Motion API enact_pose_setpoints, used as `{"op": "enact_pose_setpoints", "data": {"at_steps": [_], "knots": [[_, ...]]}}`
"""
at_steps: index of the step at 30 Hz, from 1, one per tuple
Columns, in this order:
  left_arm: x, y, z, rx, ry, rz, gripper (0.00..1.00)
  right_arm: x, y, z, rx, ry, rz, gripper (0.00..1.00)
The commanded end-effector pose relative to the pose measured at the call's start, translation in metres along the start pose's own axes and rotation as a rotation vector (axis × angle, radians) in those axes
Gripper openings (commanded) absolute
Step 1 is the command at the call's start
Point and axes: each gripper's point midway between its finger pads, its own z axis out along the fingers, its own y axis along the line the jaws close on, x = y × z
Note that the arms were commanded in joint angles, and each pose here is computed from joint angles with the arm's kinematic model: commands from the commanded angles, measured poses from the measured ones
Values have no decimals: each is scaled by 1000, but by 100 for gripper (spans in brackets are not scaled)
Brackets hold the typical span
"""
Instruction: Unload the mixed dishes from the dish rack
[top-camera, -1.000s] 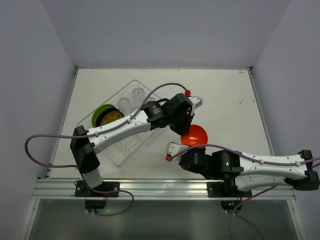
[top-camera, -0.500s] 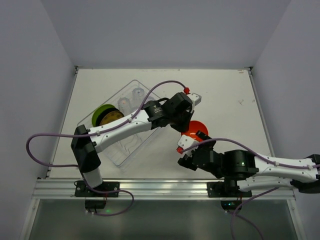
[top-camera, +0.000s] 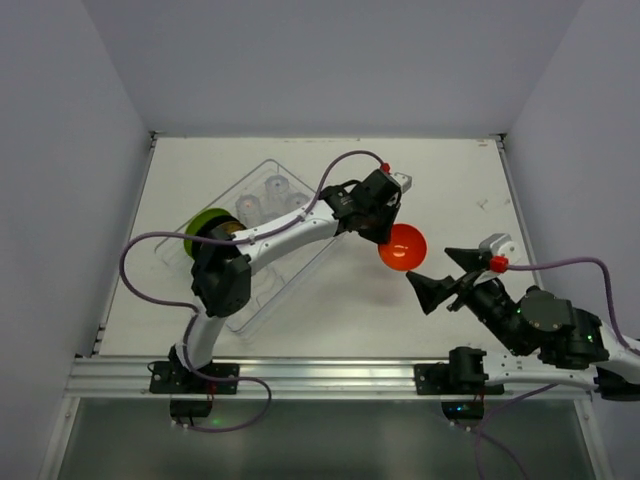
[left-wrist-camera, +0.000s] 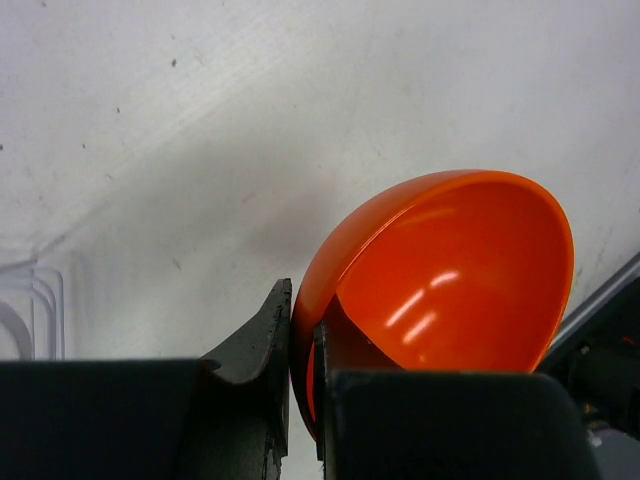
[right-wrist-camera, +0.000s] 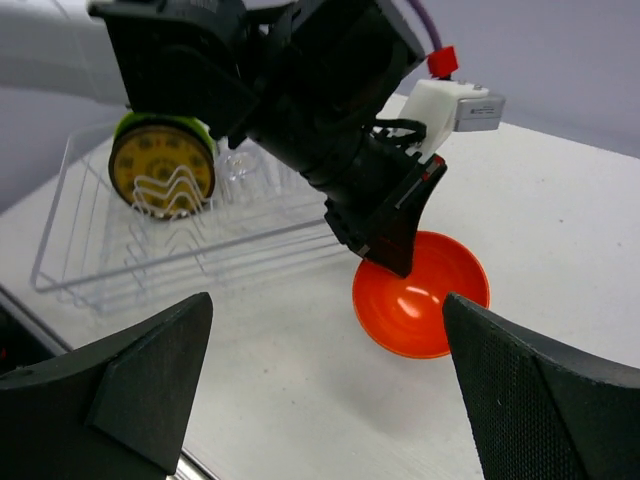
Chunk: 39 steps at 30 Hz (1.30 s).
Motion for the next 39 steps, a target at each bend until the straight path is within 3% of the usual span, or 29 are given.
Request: {"op": "enact_pose_setpoints", "data": {"at_steps": [1,5,12,21,30,33,36,37,39], "knots": [[-51,15,15,63,-77,-58,0,-47,-36,-14,155,-163,263,99],[-81,33,39,75,-104,-99,0,-49,-47,-16,215,-181,332,99],[-102,78,80,49,-141,-141,0,-29,-28,-6,177,-103,312,99],[-100,106,105,-17,-148,-108,5,-12,-23,-4,167,-65,317,99],[-91,122,119,-36,-121,-98,17,-4,-23,-5,160,-63,342,99],[-91,120,122,-6,-119,-100,27,-2,-21,-3,159,-54,331,99],[-99,116,117,4,-144,-98,43,-4,-20,-3,156,-49,299,99],[-103,116,114,-4,-155,-98,59,-5,-20,-3,153,-49,282,99],[-116,112,98,1,-190,-95,79,-11,-22,-6,143,-59,293,99]]}}
